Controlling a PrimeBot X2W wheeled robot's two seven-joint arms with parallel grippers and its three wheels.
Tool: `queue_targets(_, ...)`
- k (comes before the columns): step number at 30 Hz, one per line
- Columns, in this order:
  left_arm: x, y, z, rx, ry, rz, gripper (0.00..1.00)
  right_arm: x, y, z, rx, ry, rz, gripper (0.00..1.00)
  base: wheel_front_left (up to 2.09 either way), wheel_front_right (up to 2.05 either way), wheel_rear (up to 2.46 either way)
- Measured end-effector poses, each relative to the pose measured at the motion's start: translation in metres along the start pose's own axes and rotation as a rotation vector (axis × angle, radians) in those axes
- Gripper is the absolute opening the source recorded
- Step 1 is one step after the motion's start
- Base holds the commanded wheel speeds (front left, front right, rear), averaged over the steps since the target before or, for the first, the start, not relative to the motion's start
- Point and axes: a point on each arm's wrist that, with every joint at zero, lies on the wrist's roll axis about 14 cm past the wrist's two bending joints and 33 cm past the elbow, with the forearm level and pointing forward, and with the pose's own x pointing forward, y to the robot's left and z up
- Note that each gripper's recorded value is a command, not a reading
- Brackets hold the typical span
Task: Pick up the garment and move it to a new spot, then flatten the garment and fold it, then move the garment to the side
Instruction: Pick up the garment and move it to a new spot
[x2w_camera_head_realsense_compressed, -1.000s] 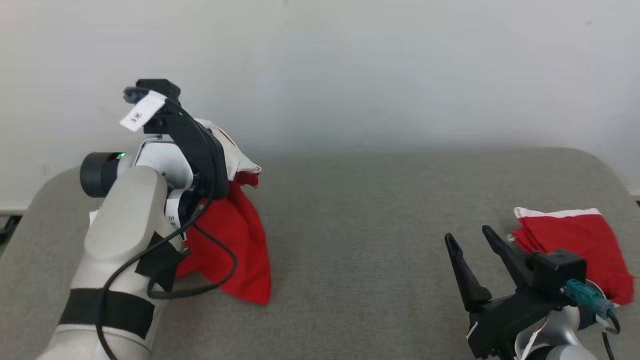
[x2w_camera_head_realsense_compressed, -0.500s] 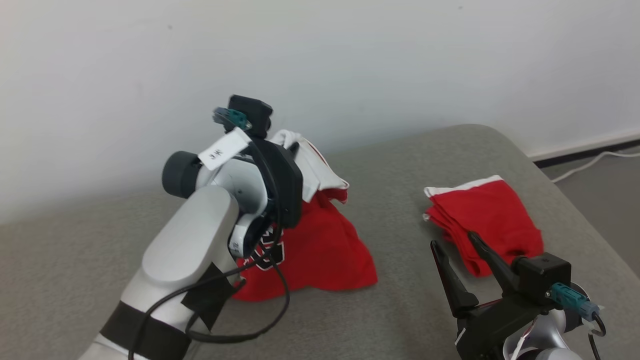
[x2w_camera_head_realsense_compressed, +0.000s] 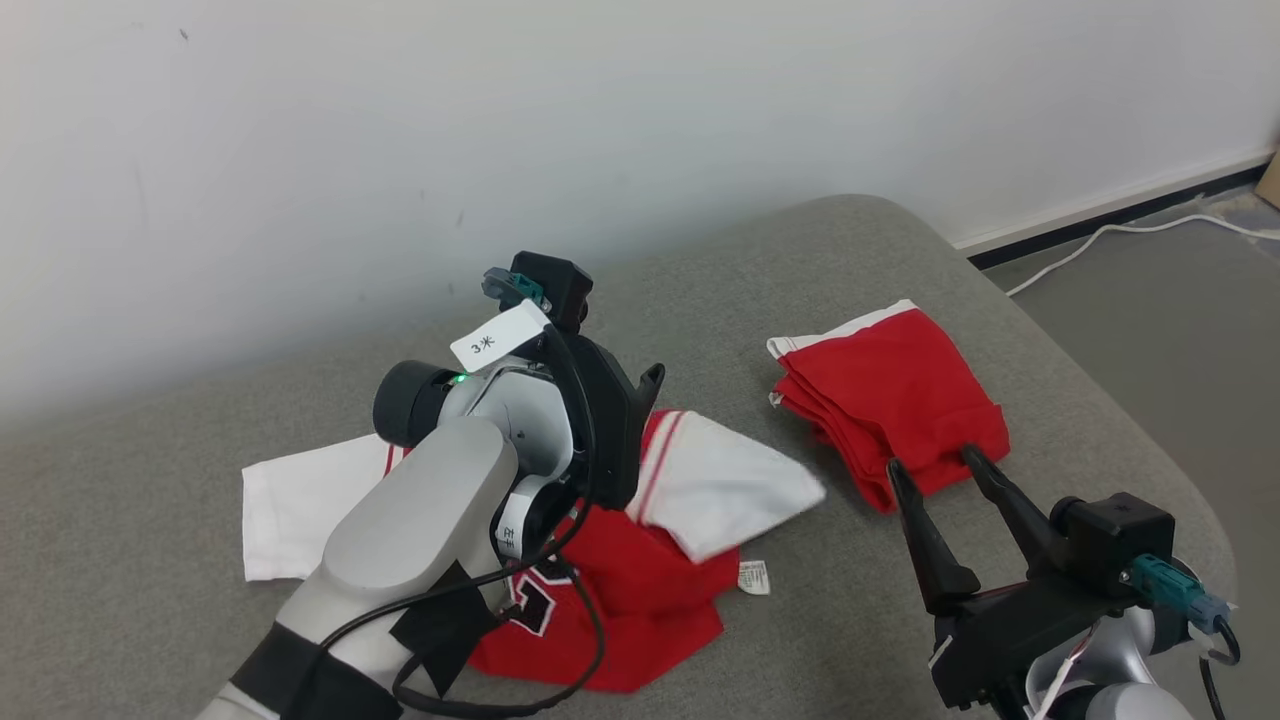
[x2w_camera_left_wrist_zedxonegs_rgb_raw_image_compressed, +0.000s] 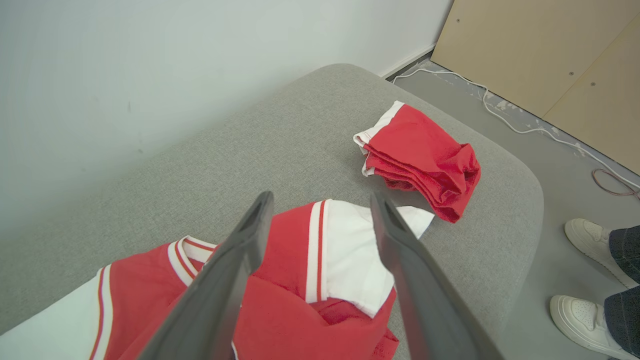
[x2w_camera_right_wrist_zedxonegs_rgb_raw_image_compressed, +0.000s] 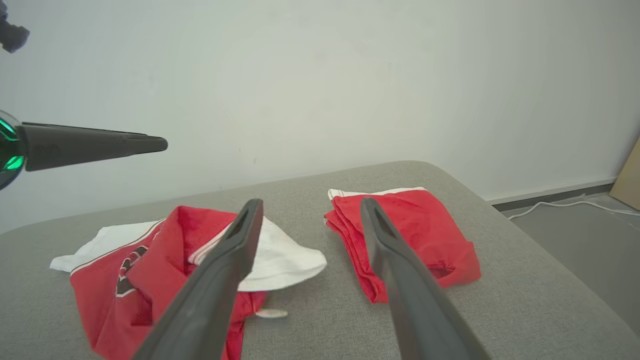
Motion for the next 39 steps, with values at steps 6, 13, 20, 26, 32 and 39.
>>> queue_targets(6,-0.003,0.013,-0.014,-0.046,0.030,0.025,1.00,0.007,0.006,-0.002,0.000,0.002,0.019,1.00,0.00,0.00,0.00)
queue_targets(13,-0.016,0.044,-0.021,-0.121,-0.005,0.108,1.00,0.015,0.019,-0.009,0.014,0.016,0.057,1.00,0.00,0.00,0.00)
queue_targets(20,-0.046,0.092,-0.017,-0.182,-0.124,0.233,1.00,0.024,0.035,-0.012,0.021,0.021,0.101,1.00,0.00,0.00,0.00)
queue_targets(26,-0.083,0.131,-0.041,-0.237,-0.187,0.358,1.00,0.025,0.038,-0.012,0.030,0.011,0.109,1.00,0.00,0.00,0.00)
queue_targets(32,-0.144,0.158,-0.059,-0.286,-0.363,0.497,1.00,0.014,0.026,-0.016,0.040,0.011,0.065,1.00,0.00,0.00,0.00)
queue_targets(39,-0.204,0.162,-0.099,-0.333,-0.488,0.627,1.00,0.006,0.024,-0.025,0.079,0.022,0.038,1.00,0.00,0.00,0.00)
